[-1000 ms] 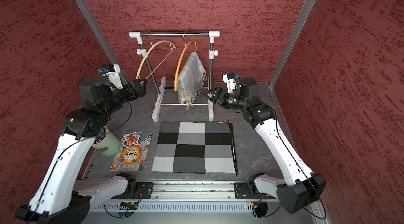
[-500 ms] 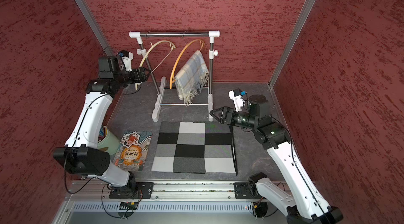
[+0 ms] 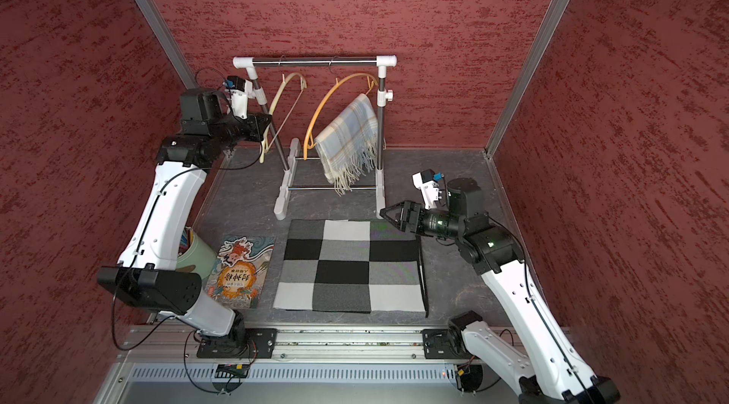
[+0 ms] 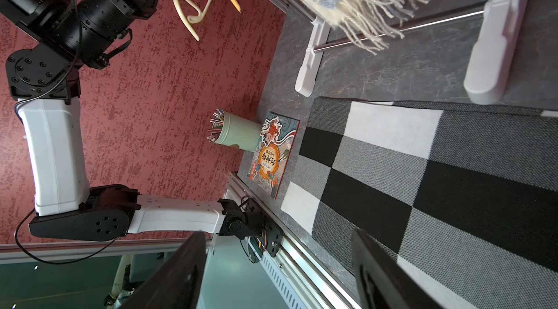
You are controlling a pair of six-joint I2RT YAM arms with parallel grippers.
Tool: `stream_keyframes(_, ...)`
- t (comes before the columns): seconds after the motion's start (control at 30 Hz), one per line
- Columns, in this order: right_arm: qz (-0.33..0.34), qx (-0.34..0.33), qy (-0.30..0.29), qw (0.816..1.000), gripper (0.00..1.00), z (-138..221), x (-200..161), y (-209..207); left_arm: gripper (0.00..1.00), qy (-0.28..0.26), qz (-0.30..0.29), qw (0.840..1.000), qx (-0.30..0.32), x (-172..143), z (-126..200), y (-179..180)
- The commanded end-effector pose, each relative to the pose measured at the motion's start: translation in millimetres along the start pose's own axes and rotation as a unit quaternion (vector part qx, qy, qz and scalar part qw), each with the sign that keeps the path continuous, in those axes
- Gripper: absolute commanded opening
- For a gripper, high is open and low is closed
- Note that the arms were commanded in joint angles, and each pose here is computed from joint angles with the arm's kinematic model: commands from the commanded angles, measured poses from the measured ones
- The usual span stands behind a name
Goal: Hang the scarf on the hanger
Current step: Pick up the hanger from the clothesline.
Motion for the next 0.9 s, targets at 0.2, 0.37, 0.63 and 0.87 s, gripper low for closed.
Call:
stream_keyframes(0.2,0.005,0.0,-0.002,1.0,0.78,4,-2,2,0.0,-0.076,-0.013,0.996,-0.041,43,37,-21)
stream_keyframes(0.37,0.002,0.0,-0.003,1.0,0.78,3,-4,-1,0.0,-0.099,-0.006,0.993,-0.068,49,63,-36)
stream_keyframes(0.63,0.008,0.017,-0.006,1.0,0.77,6,0,10,0.0,-0.07,-0.005,0.995,-0.071,-7,102,-48)
stream_keyframes(0.87,-0.013,0.096,-0.01,0.995,0.76,13,15,52,0.0,-0.038,0.033,0.995,-0.086,-92,146,-64)
Point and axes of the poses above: each gripper's point midway between its finger pads, its own z axis back along the fingers, its own y axis along the line the jaws close on, x = y × z, the point moved 2 cm from there along z, back along the fingers, and after that the axes turned 1 degree about z, right-handed, at the moved point
